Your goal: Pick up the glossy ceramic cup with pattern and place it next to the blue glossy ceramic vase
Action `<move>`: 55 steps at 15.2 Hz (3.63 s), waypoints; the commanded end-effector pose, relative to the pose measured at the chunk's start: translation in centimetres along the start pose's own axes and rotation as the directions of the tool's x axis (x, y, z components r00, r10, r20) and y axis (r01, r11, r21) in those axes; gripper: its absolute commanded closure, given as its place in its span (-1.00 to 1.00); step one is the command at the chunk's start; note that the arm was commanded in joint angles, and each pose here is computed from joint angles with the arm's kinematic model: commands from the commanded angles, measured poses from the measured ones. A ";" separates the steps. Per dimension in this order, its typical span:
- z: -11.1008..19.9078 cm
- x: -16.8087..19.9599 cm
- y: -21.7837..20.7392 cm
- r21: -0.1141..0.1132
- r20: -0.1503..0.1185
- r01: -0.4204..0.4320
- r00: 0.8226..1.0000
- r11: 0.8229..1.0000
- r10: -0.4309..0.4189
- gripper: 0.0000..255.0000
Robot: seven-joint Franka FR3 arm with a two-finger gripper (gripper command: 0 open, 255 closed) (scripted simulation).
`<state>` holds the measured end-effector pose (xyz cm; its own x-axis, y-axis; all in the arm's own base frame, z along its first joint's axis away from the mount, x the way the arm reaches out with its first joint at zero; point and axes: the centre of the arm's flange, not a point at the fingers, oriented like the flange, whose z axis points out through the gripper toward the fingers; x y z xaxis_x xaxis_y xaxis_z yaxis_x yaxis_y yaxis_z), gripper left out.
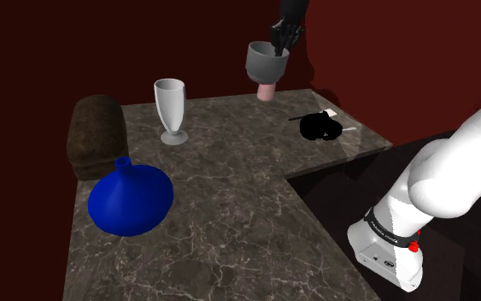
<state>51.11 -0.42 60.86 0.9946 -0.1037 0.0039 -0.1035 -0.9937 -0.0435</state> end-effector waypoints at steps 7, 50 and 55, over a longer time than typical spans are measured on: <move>0.3 -4.8 -9.8 0.000 -0.001 -0.001 1.000 1.000 0.001 1.00; 4.2 -29.2 -55.6 0.000 -0.001 -0.001 1.000 1.000 0.001 1.00; 6.8 -29.2 -55.5 0.000 -0.001 -0.001 1.000 1.000 0.001 1.00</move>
<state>27.77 58.16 56.86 0.9945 -0.1047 0.0044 -0.1044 -0.9936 -0.0419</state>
